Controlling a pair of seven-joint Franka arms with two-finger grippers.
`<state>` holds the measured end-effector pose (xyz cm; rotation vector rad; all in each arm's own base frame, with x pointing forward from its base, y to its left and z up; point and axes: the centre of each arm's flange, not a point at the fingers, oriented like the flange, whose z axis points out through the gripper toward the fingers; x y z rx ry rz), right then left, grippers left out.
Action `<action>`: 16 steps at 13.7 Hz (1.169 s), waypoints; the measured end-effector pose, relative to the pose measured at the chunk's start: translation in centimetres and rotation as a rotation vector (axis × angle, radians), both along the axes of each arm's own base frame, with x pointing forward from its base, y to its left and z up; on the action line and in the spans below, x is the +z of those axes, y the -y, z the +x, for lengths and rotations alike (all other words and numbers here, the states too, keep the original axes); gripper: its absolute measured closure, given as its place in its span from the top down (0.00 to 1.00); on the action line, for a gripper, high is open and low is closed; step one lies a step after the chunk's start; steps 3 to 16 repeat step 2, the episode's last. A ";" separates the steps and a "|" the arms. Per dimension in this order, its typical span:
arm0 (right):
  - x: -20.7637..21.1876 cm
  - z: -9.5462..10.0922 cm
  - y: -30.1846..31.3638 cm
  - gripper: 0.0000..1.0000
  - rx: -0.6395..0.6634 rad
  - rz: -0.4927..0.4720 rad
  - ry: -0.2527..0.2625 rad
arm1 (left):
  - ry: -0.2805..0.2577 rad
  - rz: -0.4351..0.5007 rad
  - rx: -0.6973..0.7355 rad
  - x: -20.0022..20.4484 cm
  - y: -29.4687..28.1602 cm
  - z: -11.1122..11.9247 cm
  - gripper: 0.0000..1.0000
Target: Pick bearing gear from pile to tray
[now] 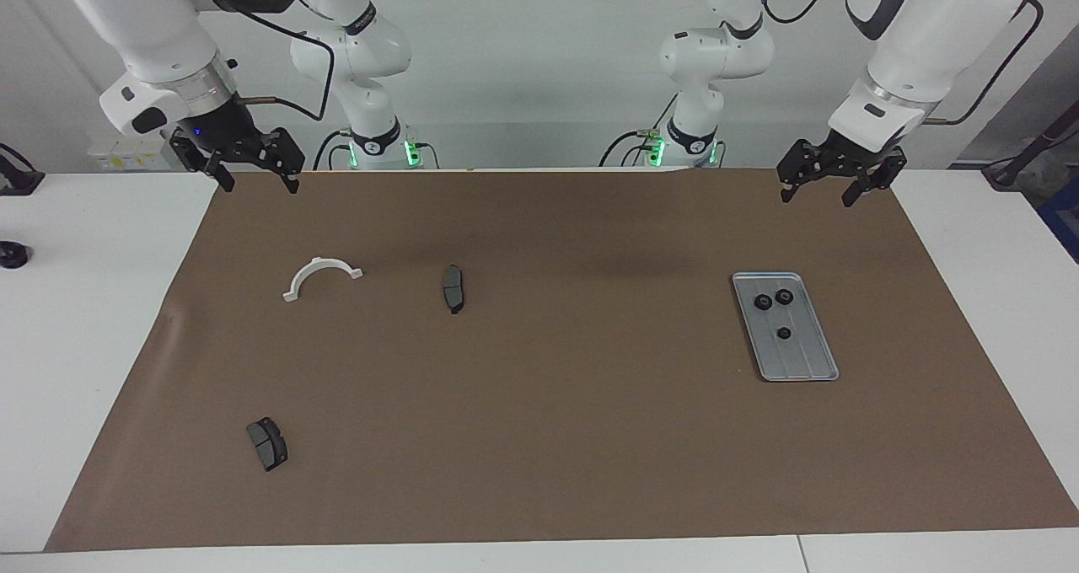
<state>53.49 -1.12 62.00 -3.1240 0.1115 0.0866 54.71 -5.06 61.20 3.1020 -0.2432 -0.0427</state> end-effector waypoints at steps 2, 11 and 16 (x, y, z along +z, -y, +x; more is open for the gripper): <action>0.0 0.0 0.0 1.00 0.000 0.000 0.000 | -0.001 0.000 -0.001 0.0 0.1 0.0 1.00; 0.0 0.0 0.0 1.00 0.000 0.000 0.000 | -0.001 0.000 -0.001 0.0 0.1 0.0 1.00; 0.0 0.0 0.0 1.00 0.000 0.000 0.000 | -0.001 0.000 -0.001 0.0 0.1 0.0 1.00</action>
